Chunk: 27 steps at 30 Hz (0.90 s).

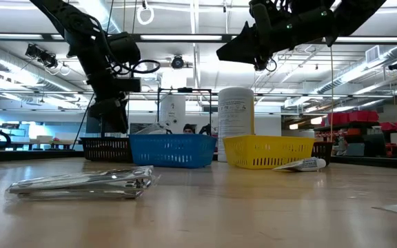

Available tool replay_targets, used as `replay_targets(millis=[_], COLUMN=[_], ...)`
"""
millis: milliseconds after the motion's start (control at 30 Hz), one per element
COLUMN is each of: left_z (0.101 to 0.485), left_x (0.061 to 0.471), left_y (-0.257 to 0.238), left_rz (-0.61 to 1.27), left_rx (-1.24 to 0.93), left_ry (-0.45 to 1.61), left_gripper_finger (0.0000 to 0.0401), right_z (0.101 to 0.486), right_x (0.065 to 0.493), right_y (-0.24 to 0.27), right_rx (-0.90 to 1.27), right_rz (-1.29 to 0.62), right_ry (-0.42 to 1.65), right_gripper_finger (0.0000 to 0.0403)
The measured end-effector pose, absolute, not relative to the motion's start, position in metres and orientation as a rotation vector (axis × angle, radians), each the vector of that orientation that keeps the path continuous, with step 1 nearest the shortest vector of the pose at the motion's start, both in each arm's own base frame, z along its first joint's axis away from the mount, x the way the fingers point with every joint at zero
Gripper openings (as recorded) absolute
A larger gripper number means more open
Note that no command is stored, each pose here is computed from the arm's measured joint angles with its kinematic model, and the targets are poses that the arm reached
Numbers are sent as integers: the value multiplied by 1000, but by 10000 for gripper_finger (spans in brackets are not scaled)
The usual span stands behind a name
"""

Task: Pick & Place Travel size toiletries
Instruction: Put the white toothpaste into the blue bin

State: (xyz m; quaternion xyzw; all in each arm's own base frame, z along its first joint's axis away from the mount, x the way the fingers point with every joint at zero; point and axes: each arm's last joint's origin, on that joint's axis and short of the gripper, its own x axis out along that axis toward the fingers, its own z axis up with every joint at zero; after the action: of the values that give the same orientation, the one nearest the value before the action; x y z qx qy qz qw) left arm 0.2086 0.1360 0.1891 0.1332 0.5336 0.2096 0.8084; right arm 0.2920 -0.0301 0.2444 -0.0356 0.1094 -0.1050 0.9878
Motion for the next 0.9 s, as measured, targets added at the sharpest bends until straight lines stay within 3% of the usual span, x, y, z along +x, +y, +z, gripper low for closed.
replay_targets(millis=[333,667,900], left_z=[197,203,217], left_x=[221,245,268], left_y=[136,103,69], left_rz=[505,361,254], left_rx=[276,266,253], left_ry=[986,841,614], left_gripper_finger=[155,153,153], right_z=[244,242,242], right_x=[292,291,291], right_y=[-30,-30,-30], right_rx=[-71,-91,-93], right_rz=[-211,-208,-207], right_ry=[221,247,248], right_gripper_finger=[118,118,118])
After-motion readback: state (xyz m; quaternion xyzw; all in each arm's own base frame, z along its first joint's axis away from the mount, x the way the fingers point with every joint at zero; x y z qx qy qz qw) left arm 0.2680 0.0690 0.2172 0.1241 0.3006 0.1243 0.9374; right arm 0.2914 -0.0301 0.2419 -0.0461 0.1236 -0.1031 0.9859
